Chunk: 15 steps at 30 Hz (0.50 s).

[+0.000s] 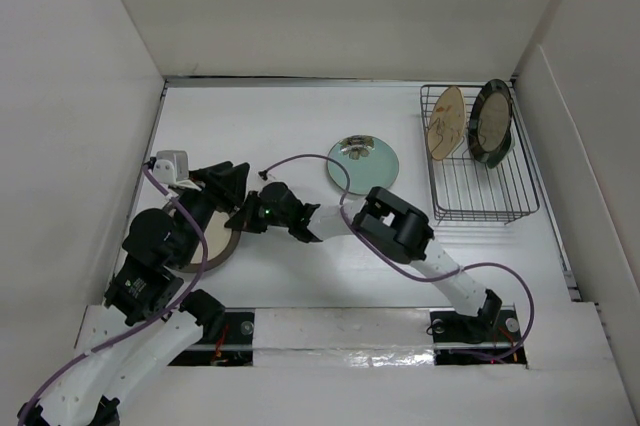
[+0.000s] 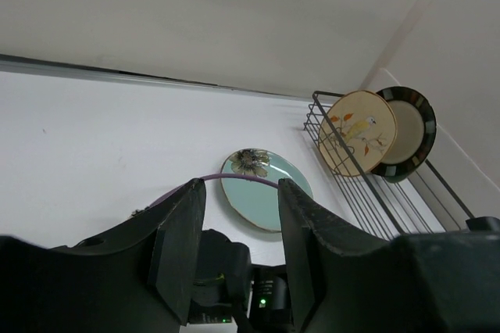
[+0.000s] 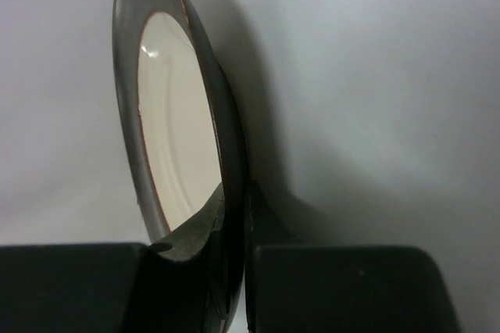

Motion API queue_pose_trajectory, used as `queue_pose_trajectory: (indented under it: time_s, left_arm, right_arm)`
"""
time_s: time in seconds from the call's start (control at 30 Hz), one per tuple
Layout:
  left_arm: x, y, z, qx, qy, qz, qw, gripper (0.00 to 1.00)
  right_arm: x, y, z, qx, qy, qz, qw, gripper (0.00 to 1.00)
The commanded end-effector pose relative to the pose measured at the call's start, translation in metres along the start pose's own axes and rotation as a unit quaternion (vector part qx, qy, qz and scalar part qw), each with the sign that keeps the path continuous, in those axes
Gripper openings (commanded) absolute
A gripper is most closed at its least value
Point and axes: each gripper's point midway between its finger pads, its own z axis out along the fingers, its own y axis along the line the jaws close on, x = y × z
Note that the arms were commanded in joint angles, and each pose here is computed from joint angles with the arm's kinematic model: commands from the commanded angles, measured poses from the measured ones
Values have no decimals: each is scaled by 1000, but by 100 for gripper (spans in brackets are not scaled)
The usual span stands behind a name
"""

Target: Load the plates into the dish rack

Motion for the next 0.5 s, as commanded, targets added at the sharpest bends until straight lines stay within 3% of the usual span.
queue_pose_trajectory:
  time_s: [0.0,0.13,0.17,0.2,0.3,0.47]
  left_arm:
    - [-13,0,-2,0,-28,-5,1000,39]
    - [-18,4,-5,-13,-38,-12,999,40]
    - [-20,7,-7,-18,-43,-14,999,40]
    - [-22,8,-8,-21,-50,-16,998,40]
    - [-31,11,-16,-25,-73,-25,997,40]
    - [-39,10,-24,-14,-95,-30,995,42]
  right_arm:
    - [-16,38,-18,-54,-39,-11,998,0]
    - [-55,91,-49,-102,-85,-63,989,0]
    - [-66,83,-48,-87,-105,-91,986,0]
    - [-92,122,-74,-103,-139,-111,979,0]
    - [-156,146,-119,-84,-221,-163,958,0]
    - [-259,152,-241,-73,-350,-174,917,0]
